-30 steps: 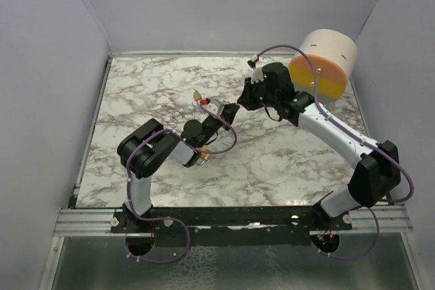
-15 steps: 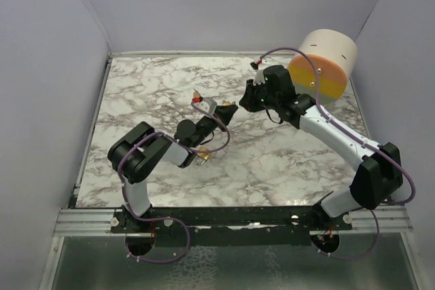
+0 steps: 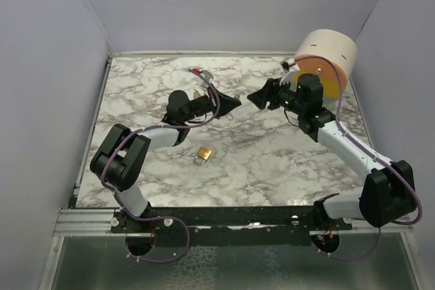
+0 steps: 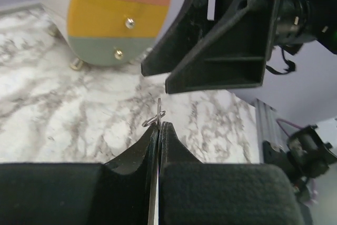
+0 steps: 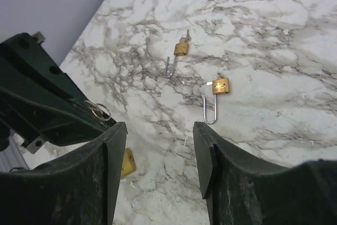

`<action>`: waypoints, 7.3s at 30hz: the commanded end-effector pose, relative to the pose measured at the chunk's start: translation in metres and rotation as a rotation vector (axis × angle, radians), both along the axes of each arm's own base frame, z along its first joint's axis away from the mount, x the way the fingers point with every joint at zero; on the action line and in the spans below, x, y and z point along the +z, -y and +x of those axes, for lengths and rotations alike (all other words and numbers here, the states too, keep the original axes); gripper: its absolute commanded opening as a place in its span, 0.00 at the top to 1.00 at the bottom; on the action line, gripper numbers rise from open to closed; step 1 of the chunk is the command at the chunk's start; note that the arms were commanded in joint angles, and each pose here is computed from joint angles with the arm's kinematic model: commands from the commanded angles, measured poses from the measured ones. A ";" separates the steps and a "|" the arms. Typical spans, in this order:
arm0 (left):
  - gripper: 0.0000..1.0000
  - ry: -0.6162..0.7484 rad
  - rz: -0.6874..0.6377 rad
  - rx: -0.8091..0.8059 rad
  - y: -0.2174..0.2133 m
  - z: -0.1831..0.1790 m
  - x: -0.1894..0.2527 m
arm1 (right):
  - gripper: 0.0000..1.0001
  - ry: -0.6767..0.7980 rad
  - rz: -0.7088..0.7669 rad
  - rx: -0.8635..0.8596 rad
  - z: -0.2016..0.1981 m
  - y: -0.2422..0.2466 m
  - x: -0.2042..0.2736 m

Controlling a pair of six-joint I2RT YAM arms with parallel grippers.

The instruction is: Unlock with the key

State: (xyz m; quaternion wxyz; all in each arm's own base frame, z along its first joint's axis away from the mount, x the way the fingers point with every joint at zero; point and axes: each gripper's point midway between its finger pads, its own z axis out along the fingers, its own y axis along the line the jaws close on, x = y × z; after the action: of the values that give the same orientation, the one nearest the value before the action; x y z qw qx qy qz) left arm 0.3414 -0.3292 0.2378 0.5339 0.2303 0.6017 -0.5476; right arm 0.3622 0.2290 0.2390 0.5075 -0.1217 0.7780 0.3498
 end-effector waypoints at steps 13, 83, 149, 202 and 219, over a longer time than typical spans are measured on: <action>1.00 -0.304 0.058 -0.438 0.013 -0.051 -0.032 | 0.57 0.145 0.241 0.432 -0.044 -0.025 0.024; 0.01 -0.373 0.036 -0.140 -0.013 -0.013 -0.038 | 0.99 -0.066 0.395 0.134 -0.012 -0.011 -0.014; 0.22 -0.607 1.050 0.655 -0.134 -0.101 -0.227 | 0.99 -0.108 0.346 -0.101 -0.002 0.018 -0.057; 1.00 0.273 0.232 0.331 0.010 -0.053 -0.062 | 0.99 -0.085 0.292 -0.089 -0.007 -0.005 -0.049; 1.00 0.252 0.197 0.341 0.011 -0.052 -0.066 | 0.99 -0.009 0.315 -0.131 -0.012 -0.011 -0.034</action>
State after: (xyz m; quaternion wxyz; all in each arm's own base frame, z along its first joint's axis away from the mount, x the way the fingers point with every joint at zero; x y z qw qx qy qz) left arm 0.2926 -0.3350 0.1411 0.6323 0.2543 0.6550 -0.3264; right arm 0.3462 0.2422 0.1919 0.5068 0.0115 0.7385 0.4446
